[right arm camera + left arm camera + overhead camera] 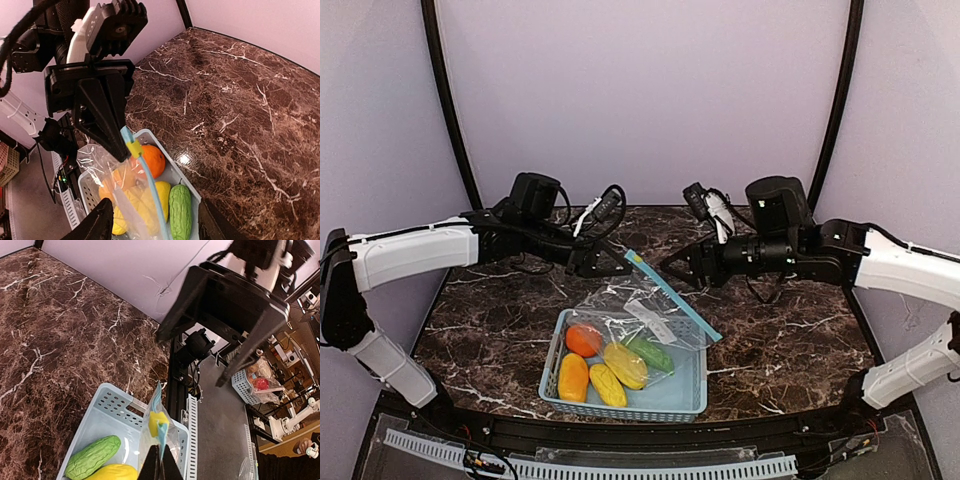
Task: Place the food in the zip-top bag and seal the zipper
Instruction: Pass from the right arm to the left
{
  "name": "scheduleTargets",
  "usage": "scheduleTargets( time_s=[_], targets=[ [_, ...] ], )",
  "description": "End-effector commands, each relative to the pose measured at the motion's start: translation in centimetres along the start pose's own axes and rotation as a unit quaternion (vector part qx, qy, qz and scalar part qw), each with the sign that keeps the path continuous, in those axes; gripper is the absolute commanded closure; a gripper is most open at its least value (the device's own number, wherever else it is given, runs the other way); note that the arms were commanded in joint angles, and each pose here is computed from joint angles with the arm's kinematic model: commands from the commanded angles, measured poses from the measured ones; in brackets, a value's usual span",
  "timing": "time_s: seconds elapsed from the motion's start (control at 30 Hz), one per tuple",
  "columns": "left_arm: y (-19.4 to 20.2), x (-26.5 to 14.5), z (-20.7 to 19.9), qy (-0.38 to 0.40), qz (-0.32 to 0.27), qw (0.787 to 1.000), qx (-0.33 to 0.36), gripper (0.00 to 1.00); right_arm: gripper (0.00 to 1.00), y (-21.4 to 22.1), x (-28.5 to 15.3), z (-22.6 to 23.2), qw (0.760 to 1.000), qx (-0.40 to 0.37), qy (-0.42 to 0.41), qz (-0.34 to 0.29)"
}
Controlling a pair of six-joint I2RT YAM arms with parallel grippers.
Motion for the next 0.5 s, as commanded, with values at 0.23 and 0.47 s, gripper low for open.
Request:
scheduleTargets(
  time_s=[0.23,0.47],
  targets=[
    [-0.3,-0.1,-2.8,0.034,0.01,0.998,0.051,0.99,0.61,-1.7,2.6,1.8,0.99,-0.006,-0.141,0.019],
    [-0.3,0.0,-2.8,0.037,0.013,0.998,0.047,0.99,0.75,-1.6,3.6,2.0,0.986,0.002,-0.161,0.031]
  ],
)
Point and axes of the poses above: each gripper's point midway between its finger pads, its own x axis out along the fingers, its own z axis along the line the jaws close on, y = z × x, the point moved 4 cm from there along -x, back along the fingers
